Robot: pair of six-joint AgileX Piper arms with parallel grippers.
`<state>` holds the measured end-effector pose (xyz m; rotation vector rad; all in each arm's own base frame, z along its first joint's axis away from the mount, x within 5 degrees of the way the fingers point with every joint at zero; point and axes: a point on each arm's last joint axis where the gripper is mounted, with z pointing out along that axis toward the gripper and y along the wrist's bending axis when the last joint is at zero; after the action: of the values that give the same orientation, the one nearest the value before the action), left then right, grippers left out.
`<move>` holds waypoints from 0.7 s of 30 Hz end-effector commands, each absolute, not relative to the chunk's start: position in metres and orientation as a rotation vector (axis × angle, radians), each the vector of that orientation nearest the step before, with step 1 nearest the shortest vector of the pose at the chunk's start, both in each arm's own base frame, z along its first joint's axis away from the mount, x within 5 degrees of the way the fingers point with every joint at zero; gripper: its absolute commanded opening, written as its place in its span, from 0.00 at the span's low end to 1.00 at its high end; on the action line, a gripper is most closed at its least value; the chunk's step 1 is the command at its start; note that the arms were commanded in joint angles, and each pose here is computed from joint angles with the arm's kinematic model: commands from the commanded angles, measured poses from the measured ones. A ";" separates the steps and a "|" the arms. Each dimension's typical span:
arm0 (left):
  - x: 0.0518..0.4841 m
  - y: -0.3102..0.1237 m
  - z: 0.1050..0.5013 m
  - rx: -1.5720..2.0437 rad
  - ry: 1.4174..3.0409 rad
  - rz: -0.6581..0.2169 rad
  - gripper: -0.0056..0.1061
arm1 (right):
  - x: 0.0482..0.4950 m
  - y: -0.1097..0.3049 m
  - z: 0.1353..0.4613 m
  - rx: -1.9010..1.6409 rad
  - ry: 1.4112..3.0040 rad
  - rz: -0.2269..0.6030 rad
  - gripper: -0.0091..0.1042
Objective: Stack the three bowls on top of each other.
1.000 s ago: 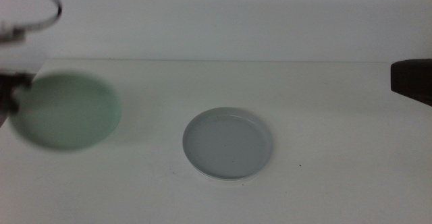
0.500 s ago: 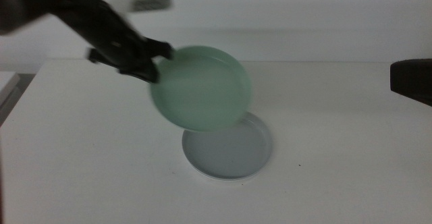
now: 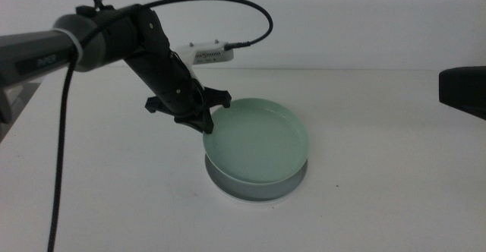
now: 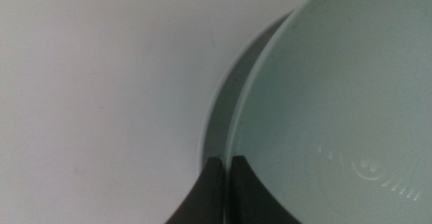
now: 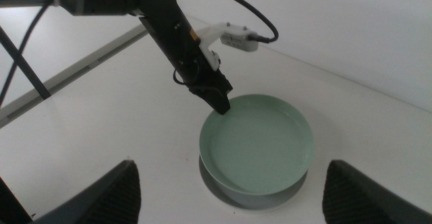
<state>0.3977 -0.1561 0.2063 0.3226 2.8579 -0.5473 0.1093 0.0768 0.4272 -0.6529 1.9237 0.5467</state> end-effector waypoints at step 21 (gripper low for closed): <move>0.369 -0.147 0.286 0.497 2.698 -0.519 0.74 | 0.109 0.077 0.427 -0.657 1.913 0.542 0.90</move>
<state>0.3776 -0.1520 0.2586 0.4702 2.7650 -0.5561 0.1093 0.0768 0.4272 -0.6529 1.9237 0.5467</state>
